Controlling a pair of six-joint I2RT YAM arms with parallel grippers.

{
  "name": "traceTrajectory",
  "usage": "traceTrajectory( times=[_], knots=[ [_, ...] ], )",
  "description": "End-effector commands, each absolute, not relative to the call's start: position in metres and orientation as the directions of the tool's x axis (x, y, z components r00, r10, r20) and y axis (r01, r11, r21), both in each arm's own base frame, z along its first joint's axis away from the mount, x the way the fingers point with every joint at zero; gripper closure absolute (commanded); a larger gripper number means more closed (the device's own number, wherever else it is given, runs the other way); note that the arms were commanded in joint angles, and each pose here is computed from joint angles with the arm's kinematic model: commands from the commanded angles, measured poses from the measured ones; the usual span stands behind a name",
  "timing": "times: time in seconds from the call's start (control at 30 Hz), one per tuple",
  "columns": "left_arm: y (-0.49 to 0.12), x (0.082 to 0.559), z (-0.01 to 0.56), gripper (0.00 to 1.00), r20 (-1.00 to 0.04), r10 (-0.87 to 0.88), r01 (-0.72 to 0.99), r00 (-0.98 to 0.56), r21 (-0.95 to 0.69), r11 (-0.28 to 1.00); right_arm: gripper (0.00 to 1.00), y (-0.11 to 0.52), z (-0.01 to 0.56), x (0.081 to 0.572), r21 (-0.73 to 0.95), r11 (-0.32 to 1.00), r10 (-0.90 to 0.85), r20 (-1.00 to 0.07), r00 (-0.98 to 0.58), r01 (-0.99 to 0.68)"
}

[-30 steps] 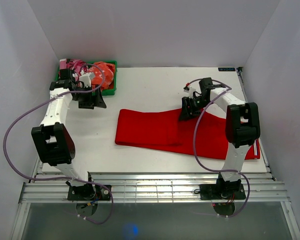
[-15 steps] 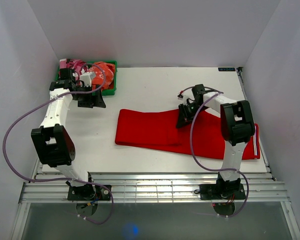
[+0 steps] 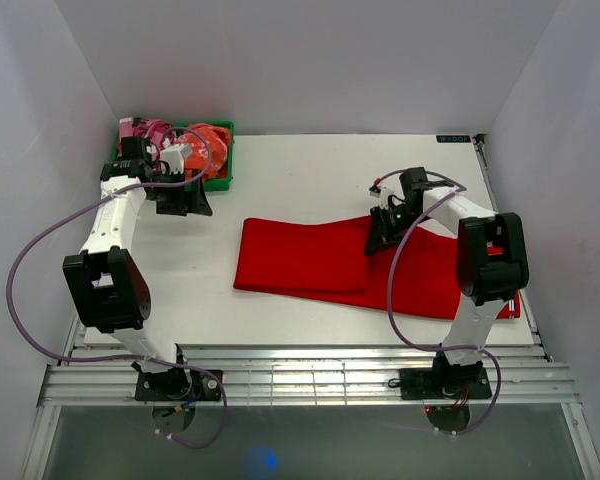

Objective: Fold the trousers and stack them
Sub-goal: Fold the trousers

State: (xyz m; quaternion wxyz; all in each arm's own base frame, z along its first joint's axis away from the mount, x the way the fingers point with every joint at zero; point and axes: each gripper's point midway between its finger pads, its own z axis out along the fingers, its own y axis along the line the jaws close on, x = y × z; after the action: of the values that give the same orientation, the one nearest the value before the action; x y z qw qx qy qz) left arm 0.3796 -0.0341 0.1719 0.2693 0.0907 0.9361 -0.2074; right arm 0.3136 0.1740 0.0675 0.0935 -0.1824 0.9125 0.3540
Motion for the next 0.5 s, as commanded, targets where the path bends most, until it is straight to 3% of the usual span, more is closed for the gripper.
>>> traceTrajectory(
  times=[0.0,0.1,0.13,0.47],
  knots=[
    [-0.035,0.383,0.174,0.11,-0.558,0.056,0.29,-0.828,-0.34,0.895,0.85,0.166,0.054,0.316,0.607,0.7,-0.266,-0.269,-0.926,-0.377],
    [-0.035,0.383,0.172,0.11,-0.548,0.048,0.279,-0.835,-0.347,0.896,0.51,0.169,0.045,0.32,0.628,0.697,-0.26,-0.23,-0.938,-0.347],
    [-0.035,0.383,0.171,0.11,-0.545,0.046,0.276,-0.837,-0.348,0.896,0.48,0.17,0.041,0.32,0.637,0.693,-0.258,-0.217,-0.941,-0.337],
    [-0.031,0.381,0.168,0.1,-0.538,0.047,0.259,-0.842,-0.326,0.909,0.44,0.18,0.031,0.323,0.687,0.662,-0.251,-0.172,-0.953,-0.299]
  ],
)
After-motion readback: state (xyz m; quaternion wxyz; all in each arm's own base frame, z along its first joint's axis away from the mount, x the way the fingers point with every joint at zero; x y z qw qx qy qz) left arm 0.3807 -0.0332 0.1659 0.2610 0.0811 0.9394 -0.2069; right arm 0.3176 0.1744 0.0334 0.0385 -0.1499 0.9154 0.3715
